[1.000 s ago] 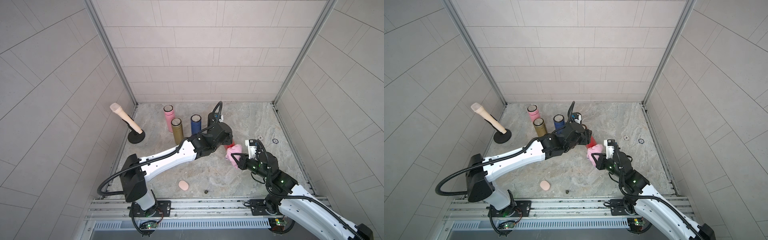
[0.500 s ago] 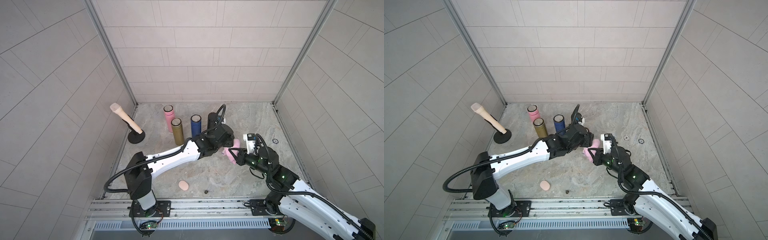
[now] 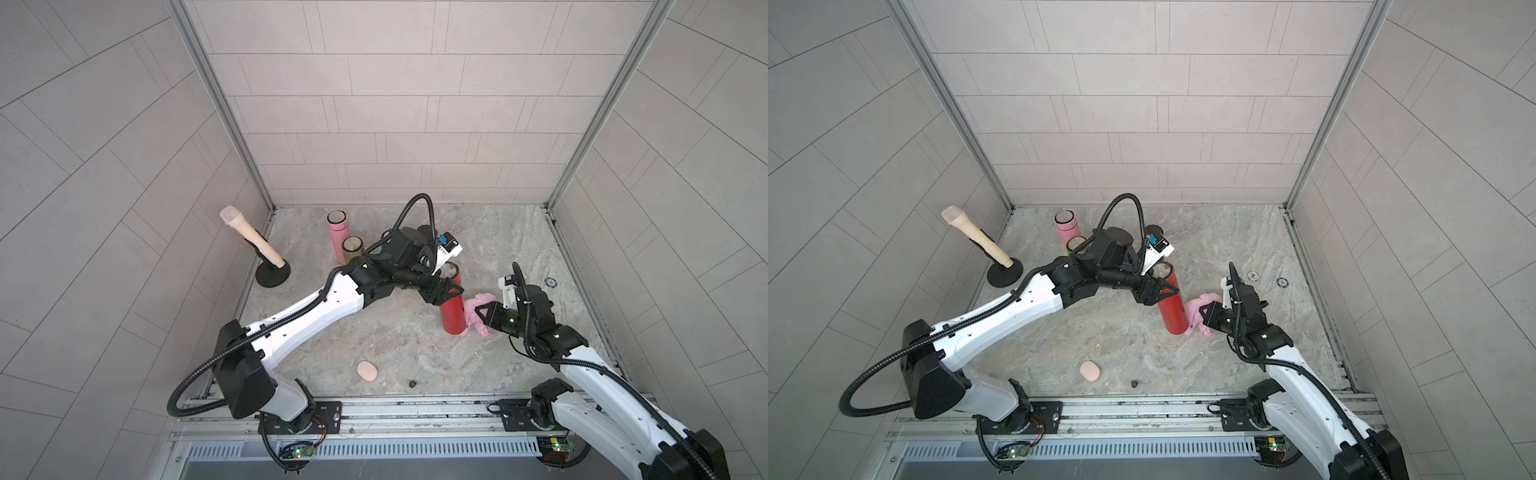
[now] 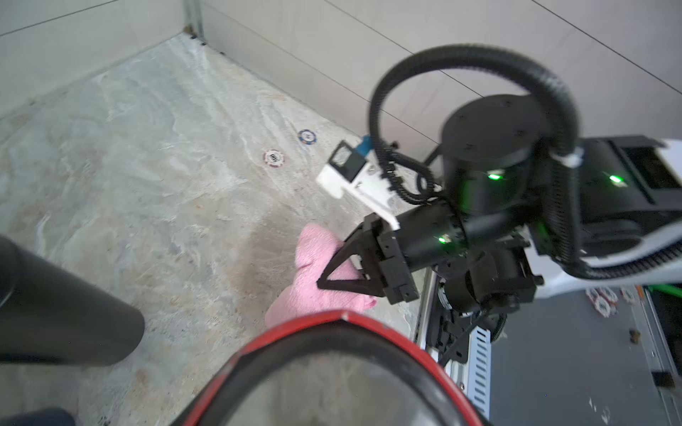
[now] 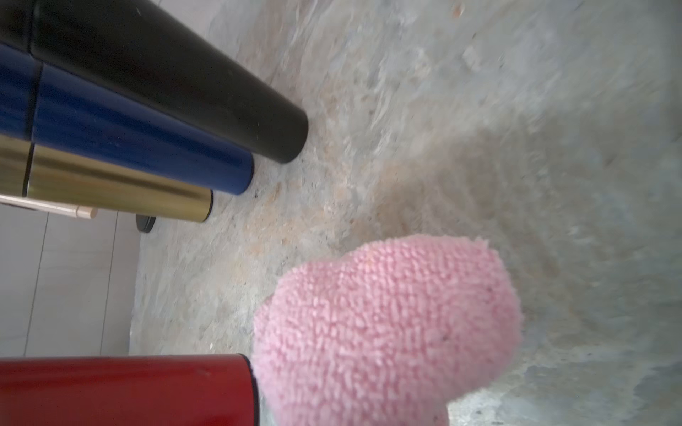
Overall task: Wipe the surface of the thermos
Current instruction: Wipe the dirt from the surface of the thermos.
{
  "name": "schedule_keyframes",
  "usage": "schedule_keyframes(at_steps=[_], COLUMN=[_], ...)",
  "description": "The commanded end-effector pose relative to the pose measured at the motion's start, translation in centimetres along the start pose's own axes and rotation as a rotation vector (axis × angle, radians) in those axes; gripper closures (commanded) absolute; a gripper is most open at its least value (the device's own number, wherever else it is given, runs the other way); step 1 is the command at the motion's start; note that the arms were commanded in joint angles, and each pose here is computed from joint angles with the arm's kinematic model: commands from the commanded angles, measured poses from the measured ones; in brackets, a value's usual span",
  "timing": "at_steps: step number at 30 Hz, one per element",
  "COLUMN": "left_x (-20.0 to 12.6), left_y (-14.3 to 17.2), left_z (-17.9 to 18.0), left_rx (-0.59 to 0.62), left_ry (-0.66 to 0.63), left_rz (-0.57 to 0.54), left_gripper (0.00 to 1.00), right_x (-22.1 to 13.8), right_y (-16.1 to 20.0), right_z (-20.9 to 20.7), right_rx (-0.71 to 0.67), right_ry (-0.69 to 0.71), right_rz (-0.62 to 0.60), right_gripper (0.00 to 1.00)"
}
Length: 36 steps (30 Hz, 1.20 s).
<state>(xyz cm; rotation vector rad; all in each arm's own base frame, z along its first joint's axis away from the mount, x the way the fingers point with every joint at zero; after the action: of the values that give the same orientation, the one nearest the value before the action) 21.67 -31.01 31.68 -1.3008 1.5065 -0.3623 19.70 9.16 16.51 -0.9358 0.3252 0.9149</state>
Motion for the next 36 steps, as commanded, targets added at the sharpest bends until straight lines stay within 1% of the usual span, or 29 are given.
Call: schedule_keyframes(at_steps=[1, 4, 10, 13, 16, 19, 22, 25, 29, 32, 35, 36], left_x=[0.1, 1.2, 3.1, 3.7, 3.8, 3.4, 2.8, 2.0, 1.2, 1.1, 0.9, 0.7], left_y=[0.1, 0.6, 1.7, 2.0, 1.8, 1.2, 0.3, -0.6, -1.6, -2.1, -2.6, -2.8], left_z=[-1.0, -0.3, 0.9, 1.3, 1.7, 1.6, 1.5, 1.1, 0.9, 1.2, 1.7, 1.9], left_rx=[0.183, 0.18, 0.146, 0.134, 0.118, 0.113, 0.089, 0.079, 0.06, 0.0, -0.109, -0.143], left_ry=[0.116, 0.1, 0.078, 0.056, 0.029, 0.013, -0.02, -0.024, -0.044, -0.078, -0.14, -0.184], left_rz=[-0.016, 0.014, 0.038, 0.036, 0.013, -0.043, -0.101, -0.154, -0.215, -0.236, -0.285, -0.314], left_gripper=[1.0, 1.0, 1.0, 1.0, 1.0, 1.0, 1.0, 1.0, 1.0, 1.0, 1.0, 1.0], right_x=[-0.5, -1.5, -5.1, -6.7, -7.7, -6.4, -4.2, -2.3, -0.9, -1.0, -1.6, -1.7], right_y=[-1.8, -2.5, -4.7, -5.8, -6.6, -5.5, -3.0, -0.5, 1.9, 2.4, 2.4, 2.3], right_z=[3.2, 4.4, 7.5, 9.1, 10.0, 9.0, 6.6, 4.1, 1.7, 1.2, 1.1, 1.2], right_rx=[-0.035, -0.066, -0.092, -0.089, -0.089, -0.08, -0.062, -0.041, -0.018, -0.019, -0.035, -0.036], right_ry=[-0.232, -0.276, -0.399, -0.471, -0.499, -0.452, -0.367, -0.287, -0.214, -0.194, -0.173, -0.176], right_rz=[-0.021, -0.024, -0.135, -0.19, -0.226, -0.18, -0.107, -0.055, -0.015, -0.028, -0.056, -0.061], right_gripper=[1.0, 1.0, 1.0, 1.0, 1.0, 1.0, 1.0, 1.0, 1.0, 1.0, 1.0, 1.0])
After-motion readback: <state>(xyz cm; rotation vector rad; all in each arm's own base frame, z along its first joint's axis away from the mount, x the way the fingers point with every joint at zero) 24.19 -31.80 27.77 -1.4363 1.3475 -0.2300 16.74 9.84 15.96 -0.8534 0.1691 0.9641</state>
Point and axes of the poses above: each gripper's point midway between its finger pads, its own x axis out along the fingers, its own z axis along the line the jaws close on, y = z × x, the point moved 8 cm from there along -x, back along the fingers, and after that the axes turned 10 degrees about -x, right-handed, at the moved point
